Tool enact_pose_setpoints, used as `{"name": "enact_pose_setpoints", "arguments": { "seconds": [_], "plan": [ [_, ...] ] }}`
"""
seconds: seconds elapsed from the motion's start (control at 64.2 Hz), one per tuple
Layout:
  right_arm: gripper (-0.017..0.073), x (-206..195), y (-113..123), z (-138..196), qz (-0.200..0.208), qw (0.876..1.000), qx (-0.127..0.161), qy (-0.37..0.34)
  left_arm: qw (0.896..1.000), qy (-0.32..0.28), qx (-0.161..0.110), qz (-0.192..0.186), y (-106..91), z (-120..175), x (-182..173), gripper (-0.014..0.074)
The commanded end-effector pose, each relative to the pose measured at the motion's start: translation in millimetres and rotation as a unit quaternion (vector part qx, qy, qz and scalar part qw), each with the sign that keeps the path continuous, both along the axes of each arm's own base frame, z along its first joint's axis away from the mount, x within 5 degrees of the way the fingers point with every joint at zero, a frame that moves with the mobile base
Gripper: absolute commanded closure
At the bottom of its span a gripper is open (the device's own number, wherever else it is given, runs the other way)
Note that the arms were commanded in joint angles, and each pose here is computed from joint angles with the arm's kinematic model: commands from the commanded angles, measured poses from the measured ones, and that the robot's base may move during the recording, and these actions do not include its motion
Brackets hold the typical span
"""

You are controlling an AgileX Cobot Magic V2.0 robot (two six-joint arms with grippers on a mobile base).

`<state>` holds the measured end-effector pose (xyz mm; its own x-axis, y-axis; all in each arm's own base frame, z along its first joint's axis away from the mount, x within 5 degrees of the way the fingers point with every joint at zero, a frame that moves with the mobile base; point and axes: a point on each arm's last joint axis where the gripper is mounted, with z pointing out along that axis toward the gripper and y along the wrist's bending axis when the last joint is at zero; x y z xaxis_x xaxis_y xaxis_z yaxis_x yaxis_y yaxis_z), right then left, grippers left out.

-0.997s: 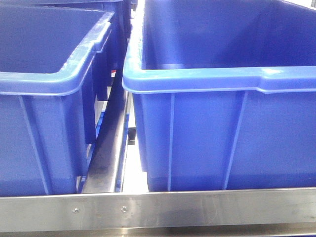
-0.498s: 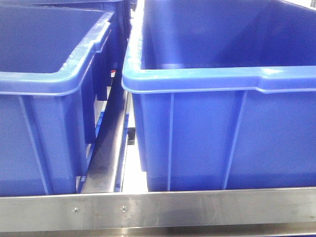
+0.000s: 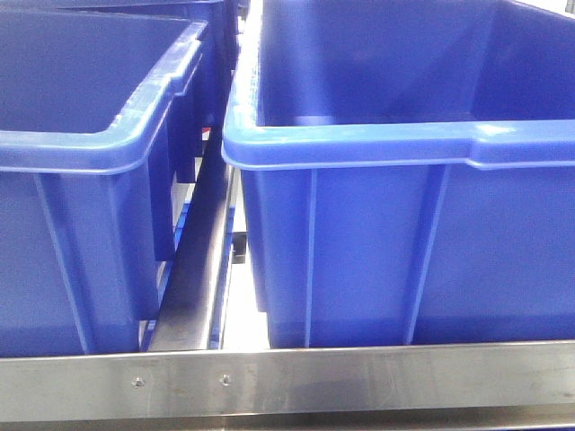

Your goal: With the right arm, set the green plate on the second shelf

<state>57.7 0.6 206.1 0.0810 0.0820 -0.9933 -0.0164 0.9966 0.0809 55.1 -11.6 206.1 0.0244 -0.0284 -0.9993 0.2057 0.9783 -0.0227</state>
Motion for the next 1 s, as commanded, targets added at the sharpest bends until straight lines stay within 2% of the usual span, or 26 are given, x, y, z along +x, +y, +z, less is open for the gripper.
{"name": "enact_pose_setpoints", "arguments": {
  "seconds": [0.0,0.187,0.28,0.436,0.576,0.841,0.981],
  "plan": [
    [0.0510,-1,0,14,0.000,0.999,-0.006,-0.049,0.999,-0.030,-0.012,0.012,1.5,-5,0,0.0463],
    [0.0510,-1,0,14,0.000,0.999,-0.006,-0.049,0.995,-0.029,-0.010,0.093,10.6,-6,1,0.0463],
    [0.0510,-1,0,14,0.000,0.999,-0.006,-0.049,0.993,-0.029,-0.011,0.115,13.1,-6,1,0.0463],
    [0.0510,-1,0,14,0.000,0.999,-0.006,-0.049,0.992,-0.031,-0.023,0.118,13.5,-5,1,0.0463],
    [0.0510,-1,0,14,0.000,0.999,-0.006,-0.049,0.988,-0.075,-0.058,0.120,14.7,3,0,0.0463],
    [0.0510,-1,0,14,0.000,0.999,-0.006,-0.049,0.988,-0.070,-0.062,0.119,14.7,2,0,0.0463],
    [0.0510,-1,0,14,0.000,0.999,-0.006,-0.049,0.989,-0.071,-0.049,0.119,14.4,3,0,0.0463]
  ]
}}
